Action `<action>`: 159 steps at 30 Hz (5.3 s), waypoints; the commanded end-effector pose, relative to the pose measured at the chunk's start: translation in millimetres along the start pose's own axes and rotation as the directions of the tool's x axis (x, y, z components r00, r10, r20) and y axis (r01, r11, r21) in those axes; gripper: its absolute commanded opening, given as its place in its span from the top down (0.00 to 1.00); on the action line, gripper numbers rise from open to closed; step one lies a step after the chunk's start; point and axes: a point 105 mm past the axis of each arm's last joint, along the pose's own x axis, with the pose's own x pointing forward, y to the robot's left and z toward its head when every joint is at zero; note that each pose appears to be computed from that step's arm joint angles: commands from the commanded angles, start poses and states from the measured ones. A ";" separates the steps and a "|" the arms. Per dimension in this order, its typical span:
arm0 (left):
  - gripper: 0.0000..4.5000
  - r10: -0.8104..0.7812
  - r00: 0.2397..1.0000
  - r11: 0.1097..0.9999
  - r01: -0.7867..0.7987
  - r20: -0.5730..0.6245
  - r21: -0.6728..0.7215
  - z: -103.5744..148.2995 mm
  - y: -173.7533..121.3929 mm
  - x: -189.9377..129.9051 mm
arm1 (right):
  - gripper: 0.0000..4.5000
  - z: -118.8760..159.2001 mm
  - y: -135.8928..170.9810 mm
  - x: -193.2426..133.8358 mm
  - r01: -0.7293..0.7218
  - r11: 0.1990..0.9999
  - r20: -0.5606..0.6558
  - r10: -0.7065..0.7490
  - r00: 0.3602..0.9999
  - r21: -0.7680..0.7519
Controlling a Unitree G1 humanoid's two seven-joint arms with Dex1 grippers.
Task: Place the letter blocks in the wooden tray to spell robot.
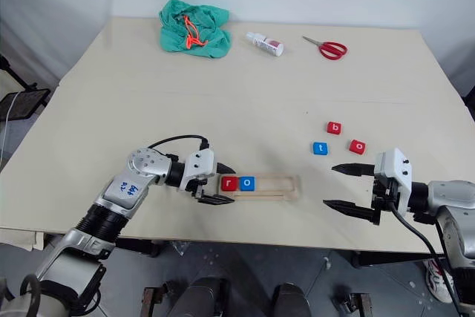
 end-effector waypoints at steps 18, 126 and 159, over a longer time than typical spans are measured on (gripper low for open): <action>0.00 0.040 0.995 0.998 -0.045 0.092 0.053 21.4 17.6 -27.5 | 0.00 21.1 -16.8 -12.4 0.079 0.995 0.018 -0.079 0.997 -0.055; 0.00 0.103 0.890 0.979 -0.169 0.444 0.112 18.5 -3.4 -67.6 | 0.67 21.5 -113.1 101.3 0.769 0.557 -0.016 -0.807 0.591 0.314; 0.00 0.054 0.910 0.988 -0.109 0.411 0.111 3.5 2.0 -73.0 | 0.59 -11.6 28.1 58.3 0.794 0.505 -0.260 -0.760 0.595 0.339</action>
